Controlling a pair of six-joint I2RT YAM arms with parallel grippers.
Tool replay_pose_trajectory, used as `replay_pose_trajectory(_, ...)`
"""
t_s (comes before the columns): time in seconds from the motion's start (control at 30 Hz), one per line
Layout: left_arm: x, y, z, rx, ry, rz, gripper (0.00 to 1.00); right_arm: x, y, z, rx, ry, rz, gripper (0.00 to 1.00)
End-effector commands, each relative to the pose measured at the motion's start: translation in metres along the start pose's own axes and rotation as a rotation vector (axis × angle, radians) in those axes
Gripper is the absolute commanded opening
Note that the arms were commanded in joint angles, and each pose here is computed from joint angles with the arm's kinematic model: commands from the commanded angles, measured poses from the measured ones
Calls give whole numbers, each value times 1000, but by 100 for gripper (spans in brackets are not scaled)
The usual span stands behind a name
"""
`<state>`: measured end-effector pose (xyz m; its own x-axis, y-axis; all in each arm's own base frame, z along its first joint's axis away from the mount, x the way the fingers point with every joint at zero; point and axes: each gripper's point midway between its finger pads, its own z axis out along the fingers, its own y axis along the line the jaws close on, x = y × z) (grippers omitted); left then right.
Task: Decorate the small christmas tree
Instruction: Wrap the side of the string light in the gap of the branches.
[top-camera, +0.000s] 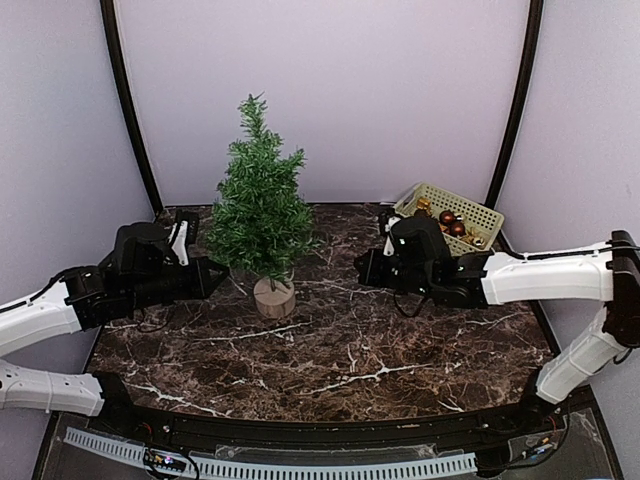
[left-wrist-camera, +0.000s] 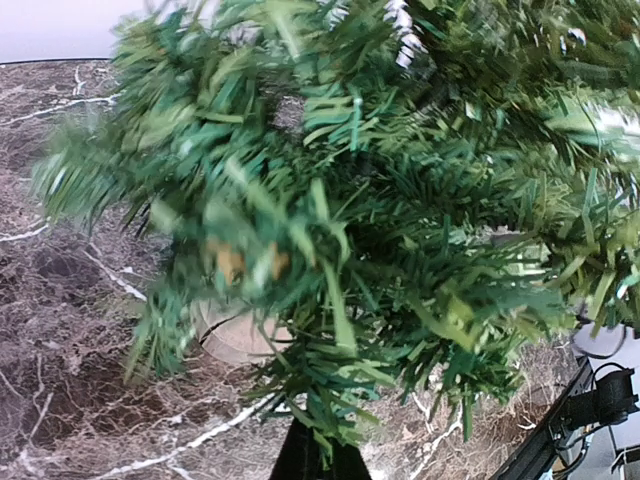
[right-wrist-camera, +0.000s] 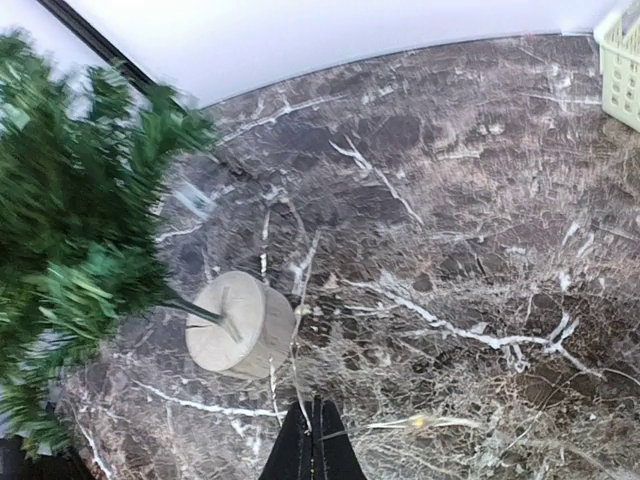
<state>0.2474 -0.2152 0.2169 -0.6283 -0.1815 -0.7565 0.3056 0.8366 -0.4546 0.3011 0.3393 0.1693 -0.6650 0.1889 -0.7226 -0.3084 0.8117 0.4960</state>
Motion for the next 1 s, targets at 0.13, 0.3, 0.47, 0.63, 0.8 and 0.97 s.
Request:
replay_pose_trajectory(0.13,3,-2,-5,78,37,77,0,-14,34,-45,-38,-65,-143,0)
replay_pose_trajectory(0.3,4,-2,-2,78,44,87,0,-8,47,-60,-70,-88,-156,0)
replay_pose_trajectory(0.47,8,0,0,72,52,89,0,-17,59,-75,-109,-152,-166,0)
replay_pose_trajectory(0.63,10,2,1,70,51,85,0,-37,63,-79,-77,-227,-211,0)
replay_pose_trajectory(0.8,12,3,1,71,53,81,0,-54,76,-78,-67,-265,-252,0)
replay_pose_trajectory(0.97,12,4,1,69,52,81,0,-54,92,-87,-155,-247,-276,0)
